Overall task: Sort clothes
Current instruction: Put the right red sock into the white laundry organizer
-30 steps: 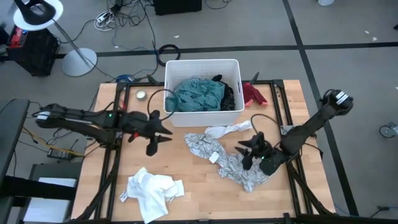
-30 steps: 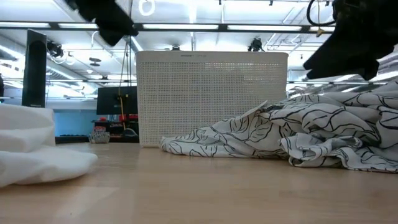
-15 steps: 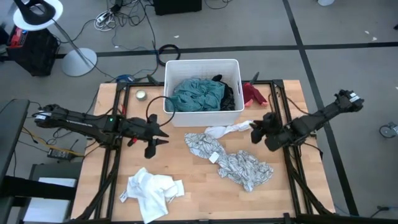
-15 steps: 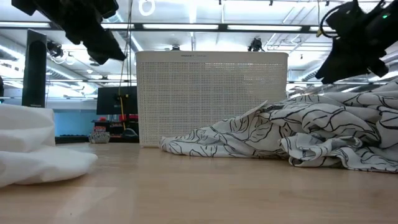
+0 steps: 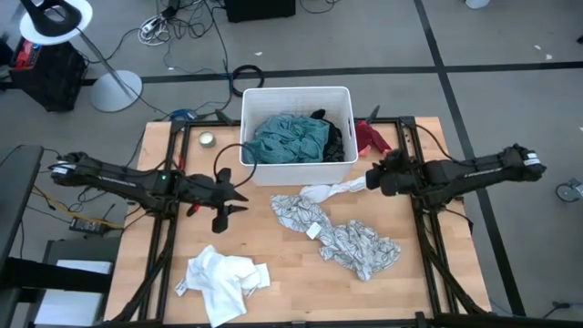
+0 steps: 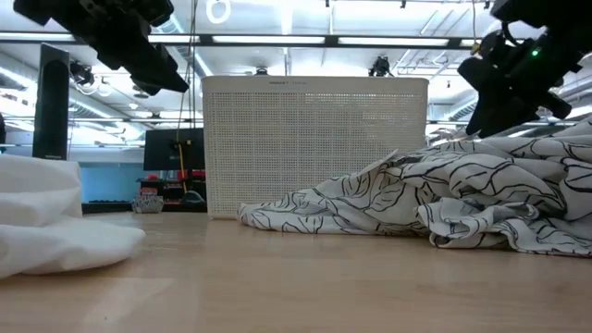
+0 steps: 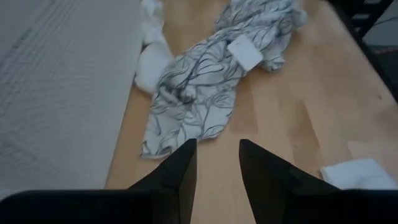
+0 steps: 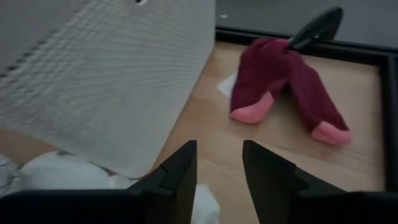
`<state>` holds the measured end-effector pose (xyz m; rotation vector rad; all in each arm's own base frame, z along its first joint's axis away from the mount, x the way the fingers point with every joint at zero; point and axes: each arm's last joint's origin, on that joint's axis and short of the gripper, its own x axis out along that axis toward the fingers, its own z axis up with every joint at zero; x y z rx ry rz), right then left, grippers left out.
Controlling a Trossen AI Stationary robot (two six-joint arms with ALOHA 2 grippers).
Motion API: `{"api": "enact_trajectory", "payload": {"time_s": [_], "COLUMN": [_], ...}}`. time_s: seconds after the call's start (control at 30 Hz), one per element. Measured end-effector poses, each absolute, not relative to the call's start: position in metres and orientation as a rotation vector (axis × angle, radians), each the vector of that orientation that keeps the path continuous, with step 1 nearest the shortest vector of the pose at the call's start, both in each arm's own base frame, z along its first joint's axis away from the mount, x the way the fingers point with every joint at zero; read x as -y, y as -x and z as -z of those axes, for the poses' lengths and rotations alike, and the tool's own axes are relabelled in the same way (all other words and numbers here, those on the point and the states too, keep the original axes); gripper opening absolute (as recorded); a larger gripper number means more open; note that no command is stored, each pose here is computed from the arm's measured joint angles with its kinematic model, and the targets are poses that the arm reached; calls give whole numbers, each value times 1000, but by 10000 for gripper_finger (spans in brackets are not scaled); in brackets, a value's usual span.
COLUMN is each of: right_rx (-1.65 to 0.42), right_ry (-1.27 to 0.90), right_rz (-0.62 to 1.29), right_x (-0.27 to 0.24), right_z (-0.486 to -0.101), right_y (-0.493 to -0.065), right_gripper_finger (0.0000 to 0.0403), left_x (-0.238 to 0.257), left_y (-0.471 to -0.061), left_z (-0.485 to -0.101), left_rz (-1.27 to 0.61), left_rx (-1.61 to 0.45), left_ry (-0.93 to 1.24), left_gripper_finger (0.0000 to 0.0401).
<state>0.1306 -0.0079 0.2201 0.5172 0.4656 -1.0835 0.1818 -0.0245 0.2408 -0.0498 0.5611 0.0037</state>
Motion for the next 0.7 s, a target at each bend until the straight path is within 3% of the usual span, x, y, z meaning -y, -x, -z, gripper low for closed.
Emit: {"api": "enact_trajectory", "payload": {"time_s": [0.27, 0.7], "right_rx": [-512, -591], "right_ry": [-601, -739], "right_rz": [1171, 1238], "right_x": [31, 95], "right_z": [-219, -218], "right_y": [-130, -117], "right_gripper_finger": [148, 186], "left_x": [29, 33], "left_y": [-178, -178], "left_z": [-211, -212], "left_rz": [128, 269], "left_rx": [-496, -484], "left_ry": [132, 190], "left_gripper_finger": [126, 126]}}
